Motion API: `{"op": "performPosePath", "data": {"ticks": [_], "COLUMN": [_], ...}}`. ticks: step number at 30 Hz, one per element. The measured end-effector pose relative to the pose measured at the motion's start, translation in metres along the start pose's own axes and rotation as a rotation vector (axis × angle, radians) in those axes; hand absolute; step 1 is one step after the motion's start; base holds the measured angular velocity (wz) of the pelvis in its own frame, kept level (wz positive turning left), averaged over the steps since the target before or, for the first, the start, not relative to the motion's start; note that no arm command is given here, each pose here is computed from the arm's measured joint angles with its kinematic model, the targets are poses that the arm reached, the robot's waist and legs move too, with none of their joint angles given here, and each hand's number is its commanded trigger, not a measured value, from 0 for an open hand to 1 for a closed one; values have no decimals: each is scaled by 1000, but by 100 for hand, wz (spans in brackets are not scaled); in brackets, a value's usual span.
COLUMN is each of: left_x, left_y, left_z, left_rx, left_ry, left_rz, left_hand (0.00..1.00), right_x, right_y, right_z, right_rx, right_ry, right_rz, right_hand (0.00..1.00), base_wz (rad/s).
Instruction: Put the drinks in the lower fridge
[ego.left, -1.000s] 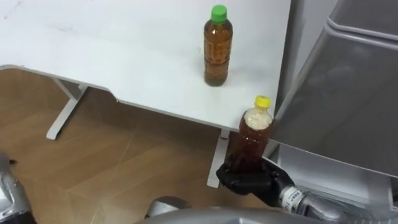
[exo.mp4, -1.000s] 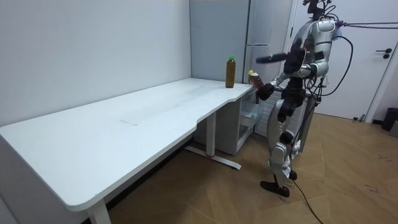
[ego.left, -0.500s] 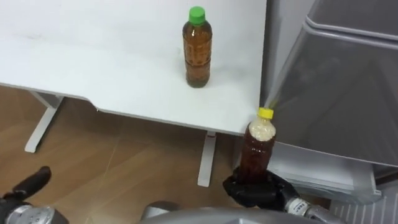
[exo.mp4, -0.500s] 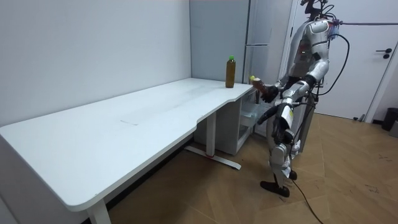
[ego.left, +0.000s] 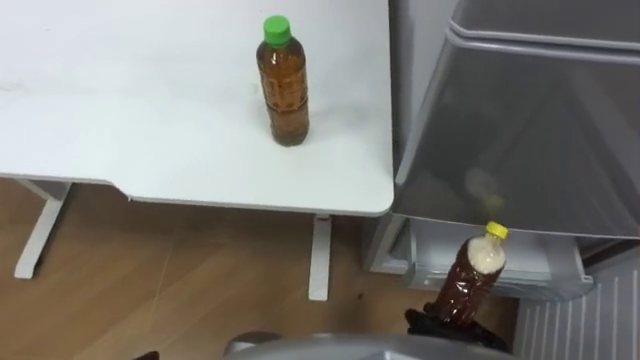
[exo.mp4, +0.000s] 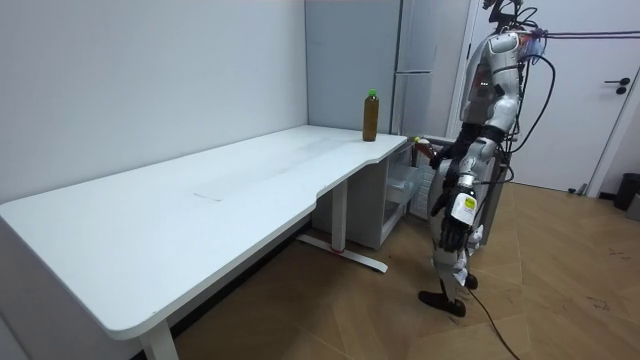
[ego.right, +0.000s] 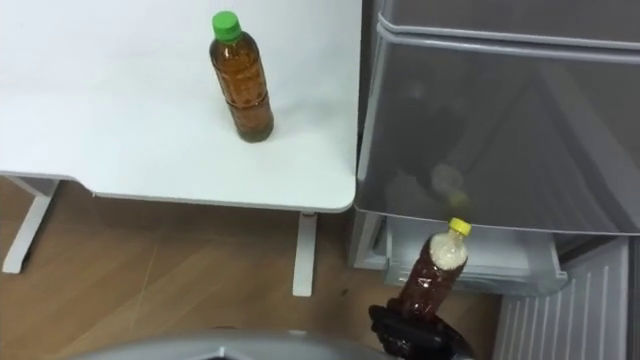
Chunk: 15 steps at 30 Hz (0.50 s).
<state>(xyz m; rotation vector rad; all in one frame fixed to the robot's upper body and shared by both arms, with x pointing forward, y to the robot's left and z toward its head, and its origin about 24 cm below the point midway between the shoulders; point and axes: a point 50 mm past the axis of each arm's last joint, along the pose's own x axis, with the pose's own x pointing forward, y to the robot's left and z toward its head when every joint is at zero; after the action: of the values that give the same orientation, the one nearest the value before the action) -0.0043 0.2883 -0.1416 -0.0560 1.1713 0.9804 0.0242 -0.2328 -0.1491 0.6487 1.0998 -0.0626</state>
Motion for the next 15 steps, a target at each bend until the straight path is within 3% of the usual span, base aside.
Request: {"op": "performPosePath", "data": {"ticks": [8, 15], "left_x": [-1, -2], "left_y": [-17, -32], "left_z": [-12, -7], "left_rx": [221, 395], "left_ry": [61, 14], "left_rz": [-137, -212], "left_hand": [0, 0], "right_x": [1, 2], "right_y": [-10, -15], "right_z": [-3, -4], "right_rx": [145, 193], "right_ry": [-5, -8], "right_rz": [-55, -167], "right_hand": [100, 100], "base_wz": [-9, -5]}}
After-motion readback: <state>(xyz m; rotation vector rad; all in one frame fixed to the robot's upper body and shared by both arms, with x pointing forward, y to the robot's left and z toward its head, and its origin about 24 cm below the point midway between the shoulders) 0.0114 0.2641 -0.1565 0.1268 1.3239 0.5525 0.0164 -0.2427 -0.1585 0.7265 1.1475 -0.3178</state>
